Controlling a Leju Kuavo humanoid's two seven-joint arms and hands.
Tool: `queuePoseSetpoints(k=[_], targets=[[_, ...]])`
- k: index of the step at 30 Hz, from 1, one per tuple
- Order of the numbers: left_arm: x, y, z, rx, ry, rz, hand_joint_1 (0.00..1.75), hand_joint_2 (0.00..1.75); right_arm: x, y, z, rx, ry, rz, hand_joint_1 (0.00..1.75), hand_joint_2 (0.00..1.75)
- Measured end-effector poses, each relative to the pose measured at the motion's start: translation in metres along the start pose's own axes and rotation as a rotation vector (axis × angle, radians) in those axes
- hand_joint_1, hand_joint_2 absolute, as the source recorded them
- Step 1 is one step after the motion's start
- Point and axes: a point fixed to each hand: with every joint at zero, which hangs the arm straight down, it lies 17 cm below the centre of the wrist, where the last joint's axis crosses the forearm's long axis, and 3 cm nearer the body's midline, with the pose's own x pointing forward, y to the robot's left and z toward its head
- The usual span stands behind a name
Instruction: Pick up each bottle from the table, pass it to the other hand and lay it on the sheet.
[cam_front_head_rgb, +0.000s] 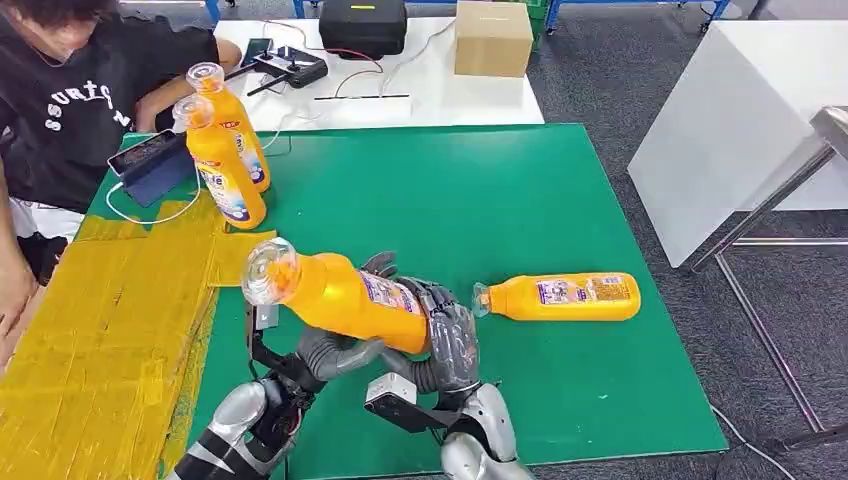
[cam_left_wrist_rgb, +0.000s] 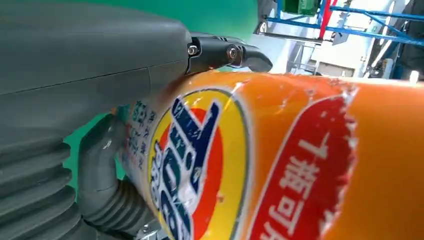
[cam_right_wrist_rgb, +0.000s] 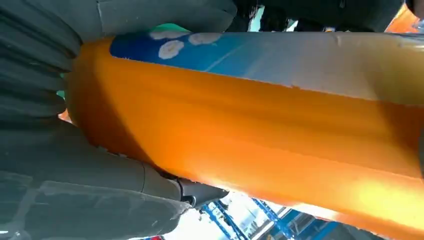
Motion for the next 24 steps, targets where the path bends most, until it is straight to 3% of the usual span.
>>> queuePoseSetpoints(k=[24], targets=[[-0.0012, 0.0080, -0.0007, 0.027, 0.003, 0.014, 0.00, 1.75, -0.0012, 0.0105, 0.0005, 0.033, -0.001, -0.001, 1.75, 1.75]])
